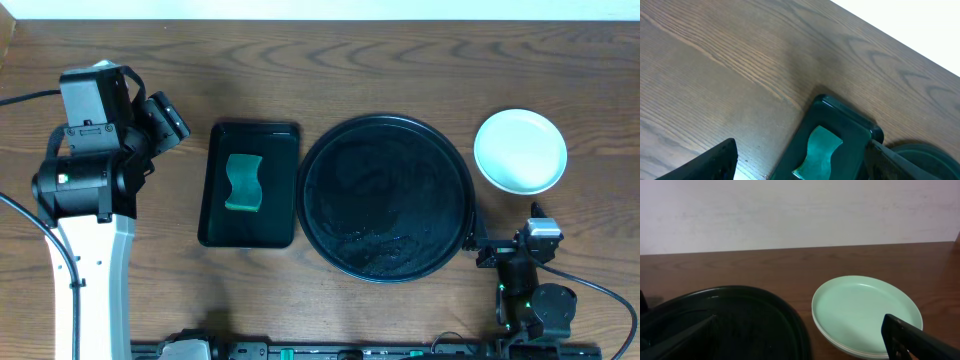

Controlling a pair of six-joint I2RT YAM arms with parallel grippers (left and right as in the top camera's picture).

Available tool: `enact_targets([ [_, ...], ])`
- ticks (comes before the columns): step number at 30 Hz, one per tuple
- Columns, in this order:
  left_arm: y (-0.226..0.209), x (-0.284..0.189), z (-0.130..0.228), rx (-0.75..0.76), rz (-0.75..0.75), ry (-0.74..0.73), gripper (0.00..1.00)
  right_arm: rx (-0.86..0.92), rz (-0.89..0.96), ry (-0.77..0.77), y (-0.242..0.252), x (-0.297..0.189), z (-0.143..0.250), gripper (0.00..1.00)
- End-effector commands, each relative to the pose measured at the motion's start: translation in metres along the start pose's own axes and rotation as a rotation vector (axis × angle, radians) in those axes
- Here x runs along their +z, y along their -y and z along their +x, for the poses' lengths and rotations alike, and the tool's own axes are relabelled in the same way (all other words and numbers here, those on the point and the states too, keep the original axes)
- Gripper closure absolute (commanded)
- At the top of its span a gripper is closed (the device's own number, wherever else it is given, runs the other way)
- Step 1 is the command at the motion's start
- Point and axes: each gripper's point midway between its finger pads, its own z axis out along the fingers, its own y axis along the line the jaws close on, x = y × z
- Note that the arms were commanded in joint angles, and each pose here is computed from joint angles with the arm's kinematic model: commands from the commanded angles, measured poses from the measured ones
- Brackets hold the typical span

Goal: Clean dirty plates on tray and stack at the side

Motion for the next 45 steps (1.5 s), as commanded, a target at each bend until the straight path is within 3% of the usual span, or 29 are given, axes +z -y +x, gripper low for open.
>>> enact_targets([
  [1,-0.001,-0.003,-0.007,-0.013,-0.008,0.019,0.19,0.015,-0.006,0.0,-0.002,0.0,0.001,0.01],
  [31,-0.002,-0.005,-0.006,-0.014,-0.007,0.023,0.19,0.015,-0.006,0.0,-0.002,0.0,0.001,0.01],
  [38,-0.004,-0.043,-0.01,-0.024,0.031,0.11,0.19,0.015,-0.006,0.0,-0.002,0.0,0.001,0.01],
  [45,-0.012,-0.117,-0.012,-0.045,0.107,0.285,0.19,0.015,-0.006,0.0,-0.002,0.0,0.001,0.01],
])
